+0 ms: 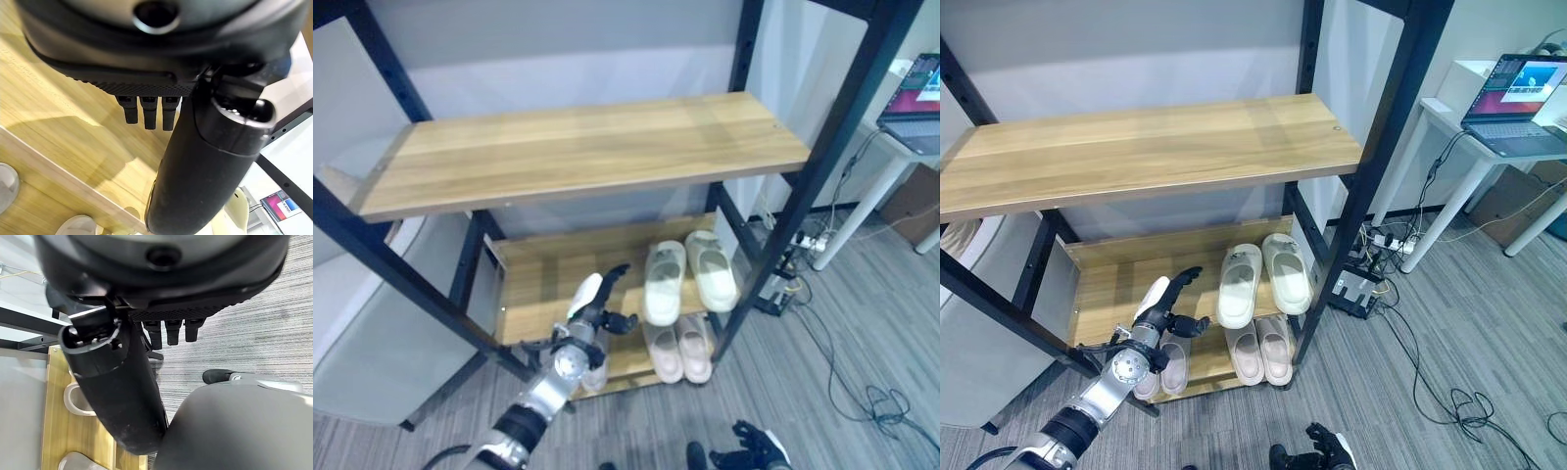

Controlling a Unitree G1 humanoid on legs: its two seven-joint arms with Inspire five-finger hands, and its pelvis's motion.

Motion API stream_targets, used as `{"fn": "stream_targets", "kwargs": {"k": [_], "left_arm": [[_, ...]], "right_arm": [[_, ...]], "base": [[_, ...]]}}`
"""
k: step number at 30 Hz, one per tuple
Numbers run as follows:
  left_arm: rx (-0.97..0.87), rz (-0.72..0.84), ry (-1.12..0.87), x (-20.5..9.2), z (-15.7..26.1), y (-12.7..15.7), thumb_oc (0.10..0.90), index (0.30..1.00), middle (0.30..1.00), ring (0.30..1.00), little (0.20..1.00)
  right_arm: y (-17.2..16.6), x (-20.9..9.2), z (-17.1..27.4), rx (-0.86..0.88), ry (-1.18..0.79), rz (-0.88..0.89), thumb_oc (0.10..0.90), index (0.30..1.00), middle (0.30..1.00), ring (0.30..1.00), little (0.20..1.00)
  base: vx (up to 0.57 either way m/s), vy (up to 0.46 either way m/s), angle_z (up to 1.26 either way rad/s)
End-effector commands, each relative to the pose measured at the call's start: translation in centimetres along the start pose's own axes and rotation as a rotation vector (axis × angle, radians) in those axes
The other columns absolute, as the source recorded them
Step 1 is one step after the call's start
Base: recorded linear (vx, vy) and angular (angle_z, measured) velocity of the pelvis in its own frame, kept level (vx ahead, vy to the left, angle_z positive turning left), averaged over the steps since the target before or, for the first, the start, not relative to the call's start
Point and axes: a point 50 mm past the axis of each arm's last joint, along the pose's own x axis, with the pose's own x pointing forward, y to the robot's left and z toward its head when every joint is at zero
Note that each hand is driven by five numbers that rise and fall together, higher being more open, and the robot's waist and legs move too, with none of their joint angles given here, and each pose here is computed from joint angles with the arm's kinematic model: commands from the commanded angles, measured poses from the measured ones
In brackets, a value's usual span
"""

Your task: Arrange the slippers neatly on the shoe rack.

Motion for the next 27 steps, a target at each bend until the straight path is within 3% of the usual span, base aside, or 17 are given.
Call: {"fn": "stream_targets", "kwargs": {"k": [1,27], "left_arm": [[-0.064,0.073,-0.207,2.2,4.7,1.7,0.8,0.9,0.9,0.9,0.9],[-0.223,-0.132,-0.194,1.0,5.0,-2.1,0.8,0.9,0.9,0.9,0.9]], "right_arm": [[-1.4,0.2,1.0,-0.015,-0.052,-0.033,0.8,0.9,0.9,0.9,0.9],[-1.1,0.3,1.2,-0.038,-0.05,-0.012,0.8,0.9,0.9,0.9,0.9]], "base": [[0.0,0.0,0.0],[0.0,-0.003,-0.01]]}}
